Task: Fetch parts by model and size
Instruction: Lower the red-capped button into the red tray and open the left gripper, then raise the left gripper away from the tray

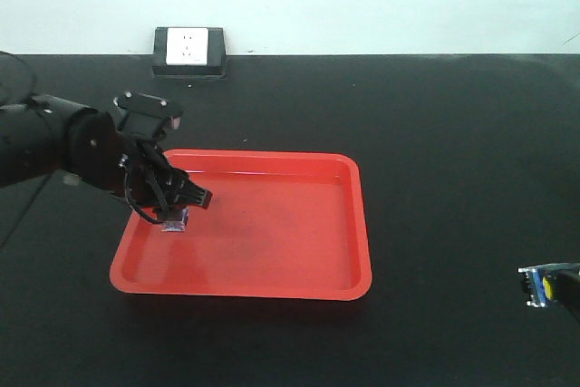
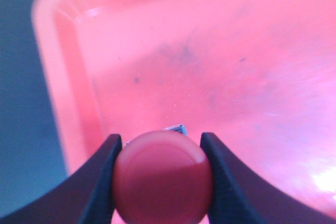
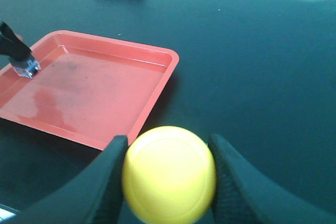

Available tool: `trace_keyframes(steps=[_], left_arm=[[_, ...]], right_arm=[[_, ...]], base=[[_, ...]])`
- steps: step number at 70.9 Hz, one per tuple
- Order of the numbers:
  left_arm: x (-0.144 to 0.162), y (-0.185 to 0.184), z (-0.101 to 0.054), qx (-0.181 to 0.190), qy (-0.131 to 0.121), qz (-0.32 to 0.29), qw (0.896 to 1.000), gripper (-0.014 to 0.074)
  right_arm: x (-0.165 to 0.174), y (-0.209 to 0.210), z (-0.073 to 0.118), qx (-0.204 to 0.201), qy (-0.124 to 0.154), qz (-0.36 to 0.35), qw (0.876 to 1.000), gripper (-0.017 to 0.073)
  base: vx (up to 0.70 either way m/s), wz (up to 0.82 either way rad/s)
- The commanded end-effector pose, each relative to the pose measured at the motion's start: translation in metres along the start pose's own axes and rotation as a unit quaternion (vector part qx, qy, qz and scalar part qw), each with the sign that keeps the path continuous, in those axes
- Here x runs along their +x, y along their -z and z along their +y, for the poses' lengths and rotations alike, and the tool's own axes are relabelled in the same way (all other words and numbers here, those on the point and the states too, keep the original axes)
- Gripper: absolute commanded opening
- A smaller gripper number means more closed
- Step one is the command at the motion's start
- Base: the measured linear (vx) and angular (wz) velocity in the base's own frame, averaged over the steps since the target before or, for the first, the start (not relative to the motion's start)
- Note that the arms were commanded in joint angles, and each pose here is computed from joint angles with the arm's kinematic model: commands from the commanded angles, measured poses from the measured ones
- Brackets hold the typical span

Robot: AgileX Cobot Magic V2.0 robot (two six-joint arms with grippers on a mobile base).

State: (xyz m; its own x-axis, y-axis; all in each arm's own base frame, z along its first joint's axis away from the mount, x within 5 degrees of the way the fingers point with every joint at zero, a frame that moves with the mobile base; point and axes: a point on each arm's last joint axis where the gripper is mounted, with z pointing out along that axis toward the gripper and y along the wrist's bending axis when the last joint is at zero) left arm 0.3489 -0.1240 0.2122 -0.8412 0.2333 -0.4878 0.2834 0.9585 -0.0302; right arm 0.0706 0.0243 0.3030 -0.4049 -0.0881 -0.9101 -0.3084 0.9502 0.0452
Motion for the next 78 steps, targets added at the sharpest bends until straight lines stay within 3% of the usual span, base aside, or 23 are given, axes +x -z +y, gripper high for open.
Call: trace_keyframes(steps=[1,18,40,46,61,78], left_arm=[[-0.018,0.010,-0.004,0.006,-0.004,-0.063,0.998,0.0042],[-0.017,-0.003,-0.004,0.006,-0.002,-0.063,0.998,0.0172],[-0.026,0.003,-0.005,0.007,0.003,-0.060,0.998,0.0514],[-0.034,0.014,-0.005,0.007,0.004,-0.054,0.999,0.0570],[-0.051,0.061,-0.006,0.009,0.004,-0.077,0.997,0.0587],[-0.044,0.155,-0.005,0.015,0.003,-0.159,0.987,0.0587]], right_arm=[[-0.015,0.003,0.000,0.001,0.005,-0.048,0.999,-0.0008],[-0.015,0.003,0.000,0.001,0.005,-0.048,0.999,-0.0008],[-0.015,0.003,0.000,0.001,0.005,-0.048,0.999,-0.0008],[-0.015,0.003,0.000,0.001,0.005,-0.048,0.999,-0.0008],[-0.015,0.003,0.000,0.001,0.005,-0.048,0.999,-0.0008],[-0.015,0.003,0.000,0.001,0.005,-0.048,0.999,-0.0008]], base=[[0.00,0.00],[0.00,0.00],[0.00,0.00],[0.00,0.00],[0.00,0.00],[0.00,0.00]])
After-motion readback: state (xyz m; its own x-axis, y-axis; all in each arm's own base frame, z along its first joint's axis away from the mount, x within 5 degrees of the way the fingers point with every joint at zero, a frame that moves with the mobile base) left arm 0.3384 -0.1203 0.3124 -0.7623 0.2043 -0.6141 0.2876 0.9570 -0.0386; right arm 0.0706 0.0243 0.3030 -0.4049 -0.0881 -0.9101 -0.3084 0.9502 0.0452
